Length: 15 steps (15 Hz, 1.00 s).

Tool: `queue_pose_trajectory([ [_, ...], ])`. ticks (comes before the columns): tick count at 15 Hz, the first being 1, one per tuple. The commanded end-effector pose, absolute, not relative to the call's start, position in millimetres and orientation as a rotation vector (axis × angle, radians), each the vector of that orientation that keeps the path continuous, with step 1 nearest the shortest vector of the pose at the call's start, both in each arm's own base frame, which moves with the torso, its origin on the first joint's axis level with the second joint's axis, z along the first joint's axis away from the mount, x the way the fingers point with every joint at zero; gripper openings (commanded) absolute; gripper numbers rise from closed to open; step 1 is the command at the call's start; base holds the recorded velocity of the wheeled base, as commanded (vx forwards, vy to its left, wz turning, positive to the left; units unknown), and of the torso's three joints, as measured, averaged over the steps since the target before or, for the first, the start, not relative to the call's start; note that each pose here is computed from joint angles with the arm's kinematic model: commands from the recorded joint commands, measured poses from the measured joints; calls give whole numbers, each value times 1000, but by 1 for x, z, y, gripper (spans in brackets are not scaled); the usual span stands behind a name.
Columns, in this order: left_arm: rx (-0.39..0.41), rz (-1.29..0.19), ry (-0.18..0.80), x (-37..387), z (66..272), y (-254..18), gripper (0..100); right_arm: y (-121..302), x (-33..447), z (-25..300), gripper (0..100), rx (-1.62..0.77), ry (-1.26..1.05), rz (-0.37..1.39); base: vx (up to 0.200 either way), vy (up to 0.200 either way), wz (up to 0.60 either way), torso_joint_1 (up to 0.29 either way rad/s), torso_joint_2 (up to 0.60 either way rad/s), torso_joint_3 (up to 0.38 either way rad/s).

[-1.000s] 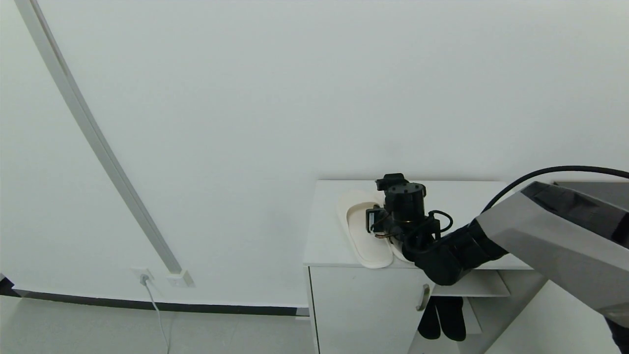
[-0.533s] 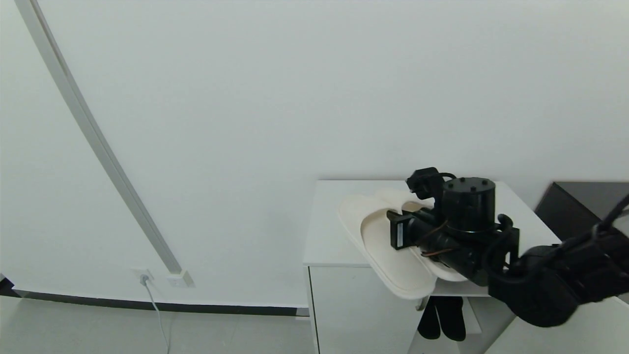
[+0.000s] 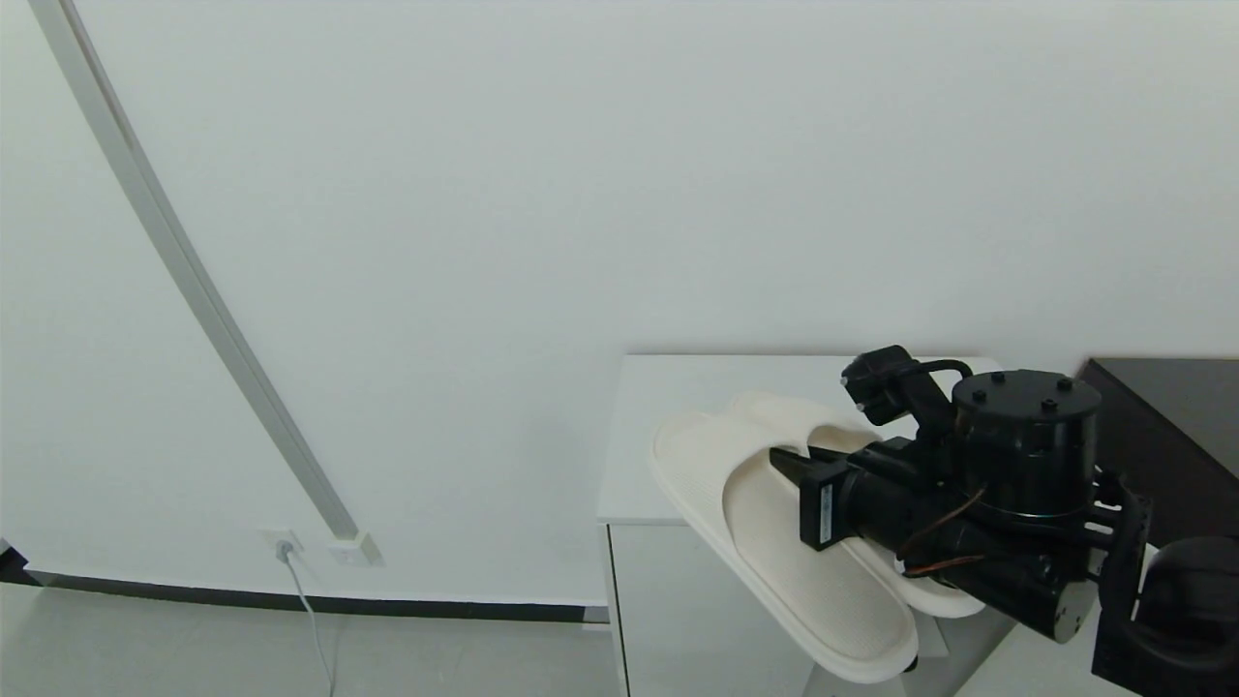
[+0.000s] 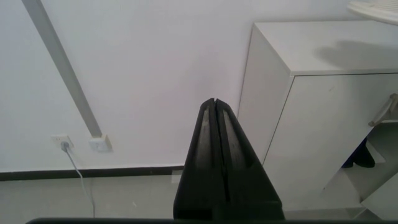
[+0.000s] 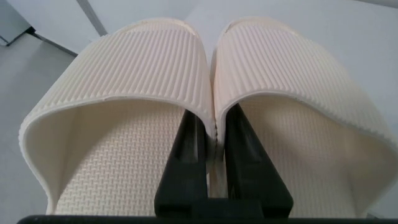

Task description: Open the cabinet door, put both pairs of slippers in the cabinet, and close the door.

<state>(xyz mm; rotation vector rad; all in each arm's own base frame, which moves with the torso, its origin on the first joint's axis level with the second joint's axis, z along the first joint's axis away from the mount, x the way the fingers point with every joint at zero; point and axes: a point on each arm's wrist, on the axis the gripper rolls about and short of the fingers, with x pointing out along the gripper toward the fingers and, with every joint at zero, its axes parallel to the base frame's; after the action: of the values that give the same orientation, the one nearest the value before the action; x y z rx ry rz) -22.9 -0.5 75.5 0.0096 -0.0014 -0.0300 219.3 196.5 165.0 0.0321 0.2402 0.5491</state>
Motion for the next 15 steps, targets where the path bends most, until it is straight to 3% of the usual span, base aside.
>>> queue_pose_trajectory([
  [1, 9, -29, 0, -23, 75, -1, 0, 197, 218, 167, 0, 34, 234, 552, 0, 0, 0, 0, 0, 0],
  [6, 9, -31, 0, -23, 75, -1, 0, 196, 216, 163, 0, 28, 247, 554, 0, 0, 0, 0, 0, 0],
  [15, 8, -29, 0, -23, 75, -1, 0, 198, 214, 161, 0, 23, 250, 560, -200, 0, 0, 2, 1, 1],
])
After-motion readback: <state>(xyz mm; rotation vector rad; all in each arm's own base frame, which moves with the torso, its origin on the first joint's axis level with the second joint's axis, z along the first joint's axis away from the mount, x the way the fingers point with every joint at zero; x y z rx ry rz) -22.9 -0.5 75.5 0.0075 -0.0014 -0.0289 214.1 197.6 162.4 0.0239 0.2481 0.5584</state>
